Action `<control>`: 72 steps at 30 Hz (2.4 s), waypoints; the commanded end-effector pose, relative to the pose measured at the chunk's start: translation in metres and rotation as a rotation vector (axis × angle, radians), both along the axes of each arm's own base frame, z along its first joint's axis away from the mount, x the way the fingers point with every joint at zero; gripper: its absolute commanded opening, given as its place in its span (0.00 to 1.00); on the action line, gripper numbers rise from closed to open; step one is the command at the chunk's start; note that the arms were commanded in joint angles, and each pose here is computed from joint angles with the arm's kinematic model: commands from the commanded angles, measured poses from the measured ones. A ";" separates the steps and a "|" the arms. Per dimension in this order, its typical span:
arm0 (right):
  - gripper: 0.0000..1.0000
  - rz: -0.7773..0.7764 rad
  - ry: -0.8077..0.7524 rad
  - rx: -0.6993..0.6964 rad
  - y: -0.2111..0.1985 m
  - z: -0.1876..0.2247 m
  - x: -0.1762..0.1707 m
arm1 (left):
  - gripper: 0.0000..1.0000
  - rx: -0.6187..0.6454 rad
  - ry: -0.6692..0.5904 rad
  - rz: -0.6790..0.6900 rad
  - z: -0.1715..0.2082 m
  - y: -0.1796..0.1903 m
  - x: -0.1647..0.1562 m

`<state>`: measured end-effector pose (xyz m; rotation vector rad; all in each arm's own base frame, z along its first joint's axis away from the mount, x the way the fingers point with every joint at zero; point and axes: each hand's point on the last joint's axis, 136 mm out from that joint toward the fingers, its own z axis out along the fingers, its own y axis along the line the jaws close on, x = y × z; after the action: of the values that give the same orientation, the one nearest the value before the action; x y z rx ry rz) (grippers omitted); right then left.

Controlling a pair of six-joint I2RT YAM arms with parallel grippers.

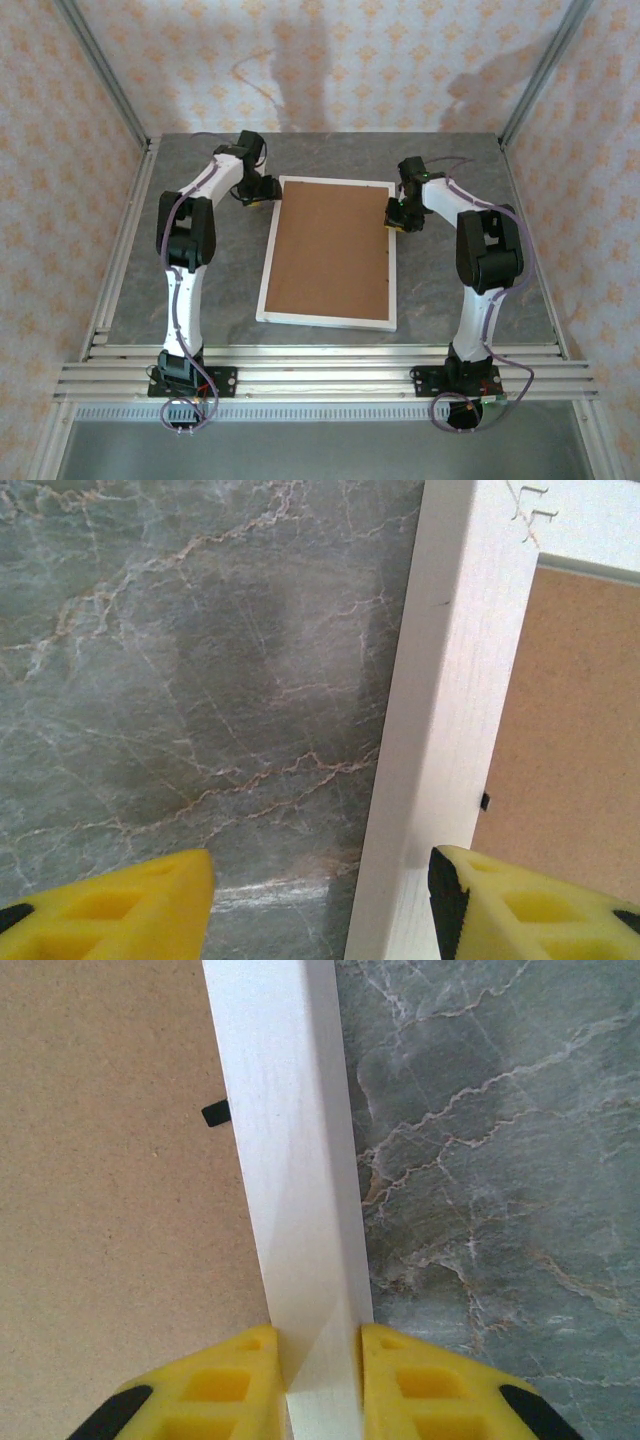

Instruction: Put the photo into the frame

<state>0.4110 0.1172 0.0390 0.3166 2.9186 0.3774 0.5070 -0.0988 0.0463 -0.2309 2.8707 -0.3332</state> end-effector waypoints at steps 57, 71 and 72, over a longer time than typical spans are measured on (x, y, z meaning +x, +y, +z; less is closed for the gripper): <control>0.15 -0.018 0.165 -0.060 -0.011 -0.049 -0.027 | 0.71 -0.062 0.138 -0.159 0.012 -0.094 -0.031; 0.15 -0.036 0.158 -0.065 -0.012 -0.046 -0.025 | 0.73 -0.136 0.019 0.026 0.063 -0.016 -0.070; 0.15 -0.038 0.157 -0.062 -0.012 -0.046 -0.025 | 0.73 -0.129 0.033 0.028 0.058 -0.012 -0.079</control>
<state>0.4104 0.1148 0.0384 0.3358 2.9321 0.3860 0.4400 -0.1181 0.1123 -0.2750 2.8727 -0.4938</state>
